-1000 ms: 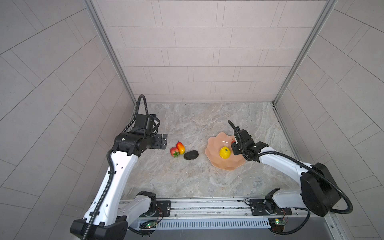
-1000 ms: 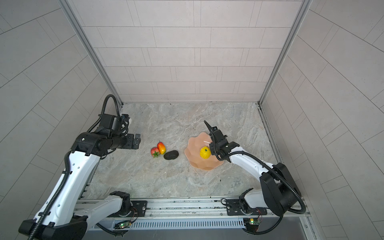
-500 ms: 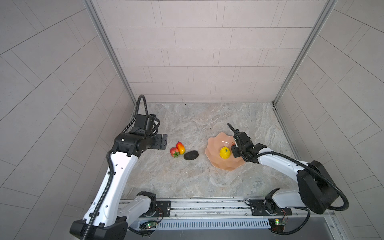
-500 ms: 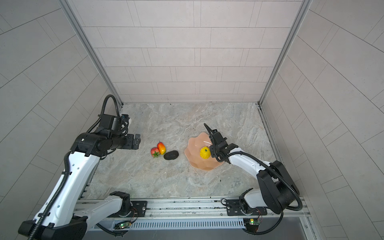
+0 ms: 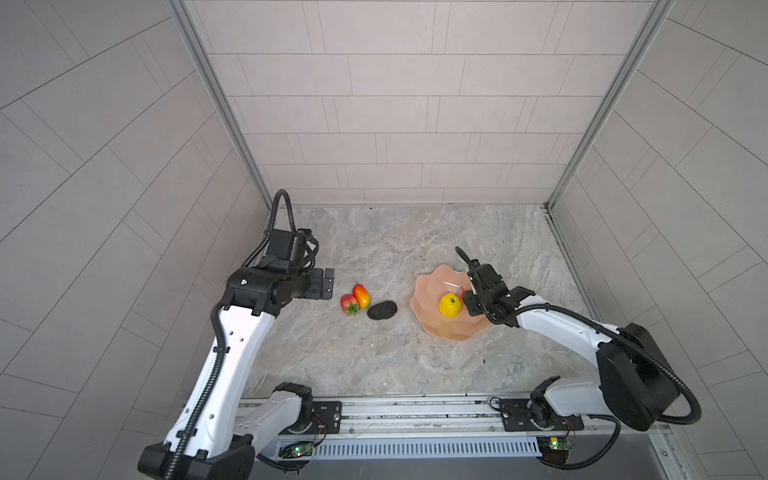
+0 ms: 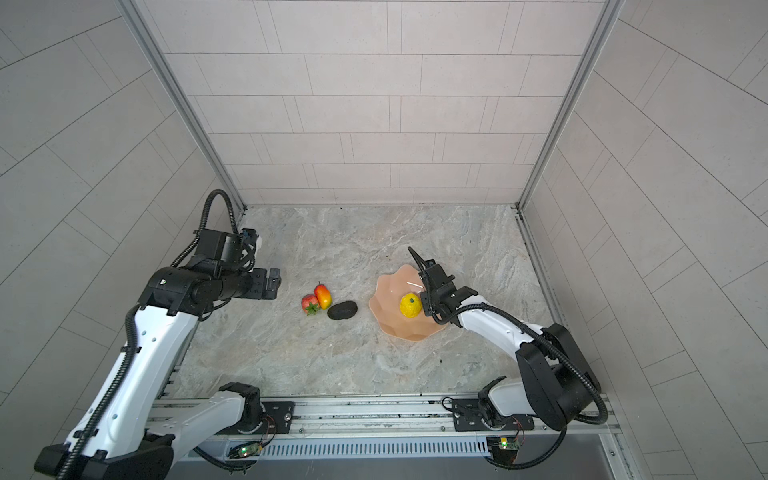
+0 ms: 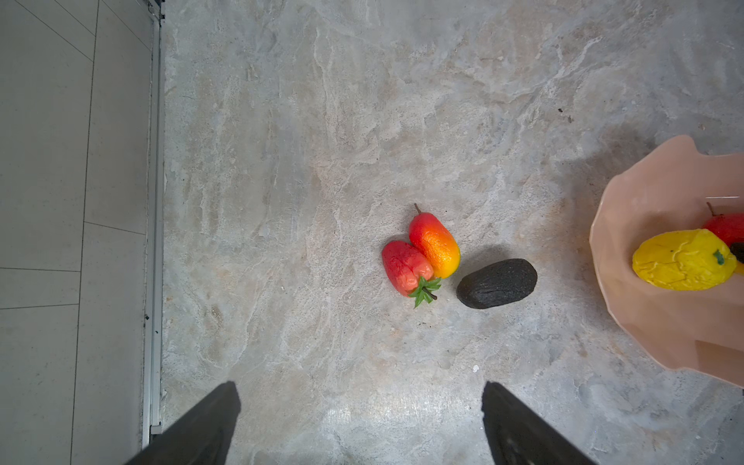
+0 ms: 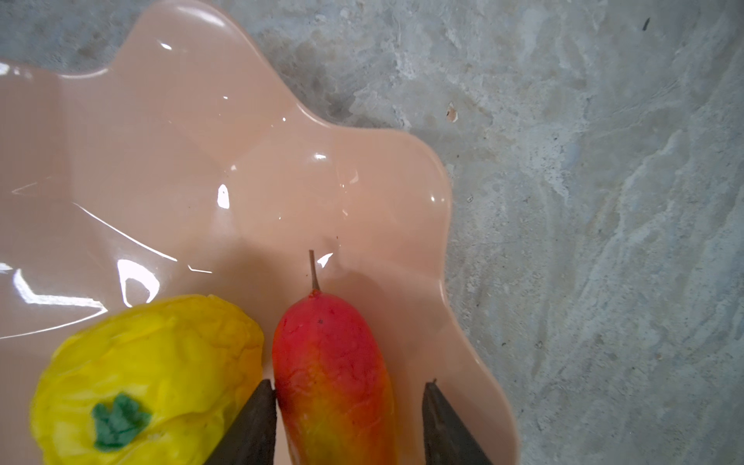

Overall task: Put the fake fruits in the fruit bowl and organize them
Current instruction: 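Move the right gripper to the dark avocado and grasp it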

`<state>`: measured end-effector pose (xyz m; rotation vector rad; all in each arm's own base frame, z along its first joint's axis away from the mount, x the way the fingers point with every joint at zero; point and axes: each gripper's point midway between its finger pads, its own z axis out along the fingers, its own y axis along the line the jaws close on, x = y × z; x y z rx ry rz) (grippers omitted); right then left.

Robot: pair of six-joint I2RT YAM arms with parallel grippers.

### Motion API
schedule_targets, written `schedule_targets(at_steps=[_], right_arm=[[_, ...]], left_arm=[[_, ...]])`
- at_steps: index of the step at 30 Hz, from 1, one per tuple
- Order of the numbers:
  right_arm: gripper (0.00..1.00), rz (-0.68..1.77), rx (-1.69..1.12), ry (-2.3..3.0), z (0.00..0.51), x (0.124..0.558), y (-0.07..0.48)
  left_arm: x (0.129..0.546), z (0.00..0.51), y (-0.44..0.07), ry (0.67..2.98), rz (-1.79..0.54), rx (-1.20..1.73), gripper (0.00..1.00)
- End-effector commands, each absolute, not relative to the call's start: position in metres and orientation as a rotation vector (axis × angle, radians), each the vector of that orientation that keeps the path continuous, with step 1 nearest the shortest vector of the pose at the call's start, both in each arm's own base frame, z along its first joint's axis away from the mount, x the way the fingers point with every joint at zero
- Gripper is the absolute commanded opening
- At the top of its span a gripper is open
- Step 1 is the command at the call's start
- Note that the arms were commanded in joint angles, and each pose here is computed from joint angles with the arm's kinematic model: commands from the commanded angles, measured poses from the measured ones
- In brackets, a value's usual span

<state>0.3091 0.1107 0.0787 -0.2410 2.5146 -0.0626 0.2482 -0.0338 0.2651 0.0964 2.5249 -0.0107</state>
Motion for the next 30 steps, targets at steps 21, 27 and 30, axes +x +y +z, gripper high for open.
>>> schedule_targets(at_steps=[21, 27, 30], right_arm=[[1.00, 0.308, -0.906, 2.293, 0.152, 0.299, 0.291], [1.00, 0.320, -1.123, 2.307, 0.115, 0.301, 0.363], [1.00, 0.353, -1.160, 2.322, 0.099, 0.307, 0.385]], left_arm=[[0.247, 0.268, -0.035, 2.526, -0.024, 0.098, 1.00], [0.243, 0.268, -0.032, 2.528, -0.004, 0.100, 1.00], [0.241, 0.268, -0.030, 2.532, 0.009, 0.103, 1.00]])
